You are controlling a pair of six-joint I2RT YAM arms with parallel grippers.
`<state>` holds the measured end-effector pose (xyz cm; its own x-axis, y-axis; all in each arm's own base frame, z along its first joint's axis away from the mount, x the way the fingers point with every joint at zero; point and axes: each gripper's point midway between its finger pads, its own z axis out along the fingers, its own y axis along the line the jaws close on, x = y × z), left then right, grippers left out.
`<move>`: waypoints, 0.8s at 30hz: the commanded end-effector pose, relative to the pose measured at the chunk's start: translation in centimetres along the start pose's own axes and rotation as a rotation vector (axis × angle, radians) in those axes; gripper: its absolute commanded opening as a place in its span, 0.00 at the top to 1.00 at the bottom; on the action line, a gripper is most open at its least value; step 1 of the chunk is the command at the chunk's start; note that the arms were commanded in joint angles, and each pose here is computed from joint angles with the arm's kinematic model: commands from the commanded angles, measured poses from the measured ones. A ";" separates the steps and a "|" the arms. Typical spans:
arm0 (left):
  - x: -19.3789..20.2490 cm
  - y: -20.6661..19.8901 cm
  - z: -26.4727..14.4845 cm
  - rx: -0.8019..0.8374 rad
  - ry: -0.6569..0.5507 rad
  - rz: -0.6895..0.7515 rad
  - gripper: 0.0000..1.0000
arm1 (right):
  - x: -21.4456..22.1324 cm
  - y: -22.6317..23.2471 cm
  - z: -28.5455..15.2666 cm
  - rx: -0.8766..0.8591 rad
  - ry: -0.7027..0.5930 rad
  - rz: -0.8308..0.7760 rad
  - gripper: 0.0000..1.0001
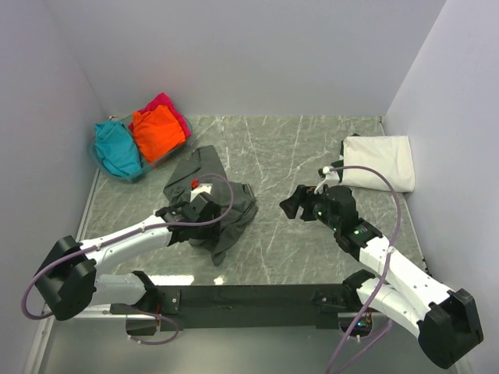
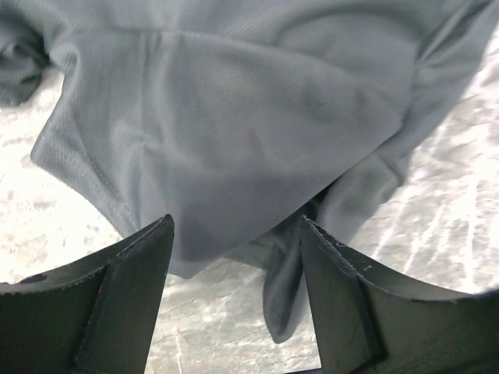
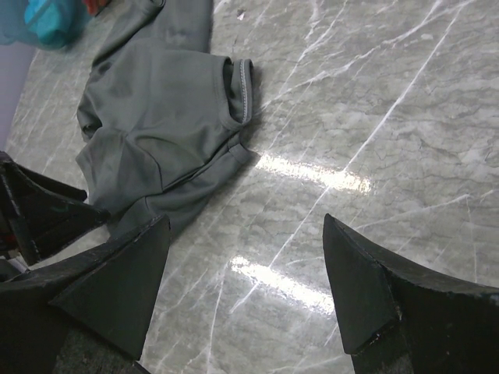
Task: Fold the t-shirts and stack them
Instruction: Flatten the tshirt out
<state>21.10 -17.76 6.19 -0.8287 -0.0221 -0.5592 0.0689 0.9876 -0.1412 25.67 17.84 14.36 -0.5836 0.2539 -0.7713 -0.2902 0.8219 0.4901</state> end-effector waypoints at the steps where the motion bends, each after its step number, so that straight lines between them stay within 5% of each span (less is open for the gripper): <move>1: 0.3 0.4 0.1 -0.047 0.011 -0.013 0.28 | -2.1 1.1 -0.4 -0.018 -0.065 -0.001 0.15; 11: 1.4 0.1 0.8 -0.063 0.051 0.024 0.42 | -2.1 1.0 -0.3 -0.011 -0.063 -0.006 0.15; 16: 1.3 -0.4 1.1 -0.052 0.055 0.039 0.69 | -2.0 0.9 -0.3 -0.008 -0.061 -0.004 0.15; 19: 0.6 -1.5 1.1 -0.014 0.037 0.034 0.99 | -2.0 0.7 -0.5 0.006 -0.059 -0.010 0.15; 24: -3.6 -6.2 -0.1 0.140 -0.039 0.036 0.99 | -2.8 0.0 -1.2 0.054 -0.086 -0.027 0.15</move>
<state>20.77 -19.10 4.75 -0.8616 0.0349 -0.5064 0.0954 0.9910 -0.0939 25.65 17.04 14.07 -0.5790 0.2532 -0.7750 -0.2597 0.8438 0.4697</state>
